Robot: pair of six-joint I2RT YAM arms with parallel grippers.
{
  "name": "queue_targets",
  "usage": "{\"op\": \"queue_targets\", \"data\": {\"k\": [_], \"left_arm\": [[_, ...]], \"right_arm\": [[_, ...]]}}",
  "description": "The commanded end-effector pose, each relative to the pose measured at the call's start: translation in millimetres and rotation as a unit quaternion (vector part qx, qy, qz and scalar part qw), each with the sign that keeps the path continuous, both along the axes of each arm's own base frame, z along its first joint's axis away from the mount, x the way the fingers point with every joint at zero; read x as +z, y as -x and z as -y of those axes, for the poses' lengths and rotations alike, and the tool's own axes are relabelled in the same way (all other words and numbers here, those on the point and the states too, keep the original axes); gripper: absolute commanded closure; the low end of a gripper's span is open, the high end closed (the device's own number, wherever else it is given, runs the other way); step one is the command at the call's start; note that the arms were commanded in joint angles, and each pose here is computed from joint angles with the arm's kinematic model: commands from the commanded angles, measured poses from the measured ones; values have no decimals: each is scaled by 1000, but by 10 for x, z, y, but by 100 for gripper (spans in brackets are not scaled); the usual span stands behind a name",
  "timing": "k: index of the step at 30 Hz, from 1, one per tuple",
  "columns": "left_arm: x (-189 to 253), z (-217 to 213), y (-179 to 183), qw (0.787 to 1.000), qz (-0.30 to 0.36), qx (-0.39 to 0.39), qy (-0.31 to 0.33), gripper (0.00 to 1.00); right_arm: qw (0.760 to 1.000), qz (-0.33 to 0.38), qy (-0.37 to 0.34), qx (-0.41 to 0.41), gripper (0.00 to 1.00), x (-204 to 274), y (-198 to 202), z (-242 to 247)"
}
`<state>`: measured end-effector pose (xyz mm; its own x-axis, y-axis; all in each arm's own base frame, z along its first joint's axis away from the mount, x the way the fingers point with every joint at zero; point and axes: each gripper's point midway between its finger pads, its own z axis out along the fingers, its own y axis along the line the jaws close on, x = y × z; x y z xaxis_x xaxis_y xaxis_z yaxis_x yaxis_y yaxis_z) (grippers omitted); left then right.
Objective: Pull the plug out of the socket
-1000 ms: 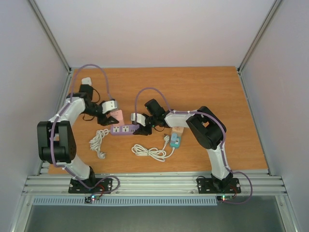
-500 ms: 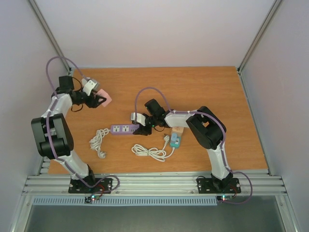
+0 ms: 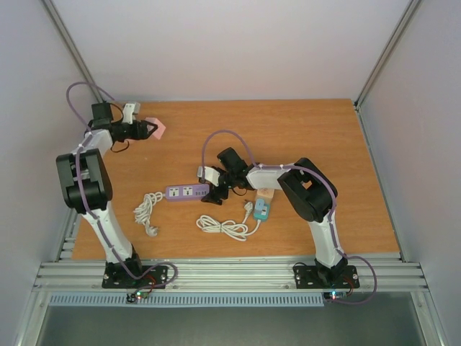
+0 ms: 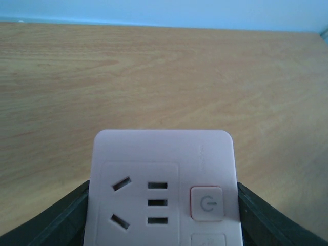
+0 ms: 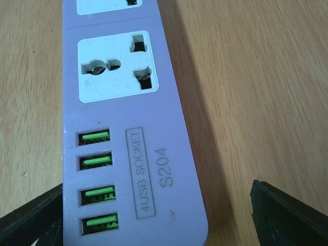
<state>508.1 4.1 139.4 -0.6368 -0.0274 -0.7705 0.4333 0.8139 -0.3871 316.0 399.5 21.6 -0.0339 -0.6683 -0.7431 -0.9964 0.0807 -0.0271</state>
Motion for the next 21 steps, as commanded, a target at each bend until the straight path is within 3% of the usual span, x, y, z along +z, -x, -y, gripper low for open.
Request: {"op": "queue_targets", "data": {"k": [1,11,21], "left_arm": [[173,-102,-414,997,14,51,60,60],[-84,-193,-834,984,-21,99,146,56],[-321,-187,-1062,979,-42,115,160,51]], "right_arm": [[1000,0,6,-14,7,11,-33,28],[1000,5,-10,-19,1,164,-60,-8],[999,13,-22,-26,1,302,-102,-34]]}}
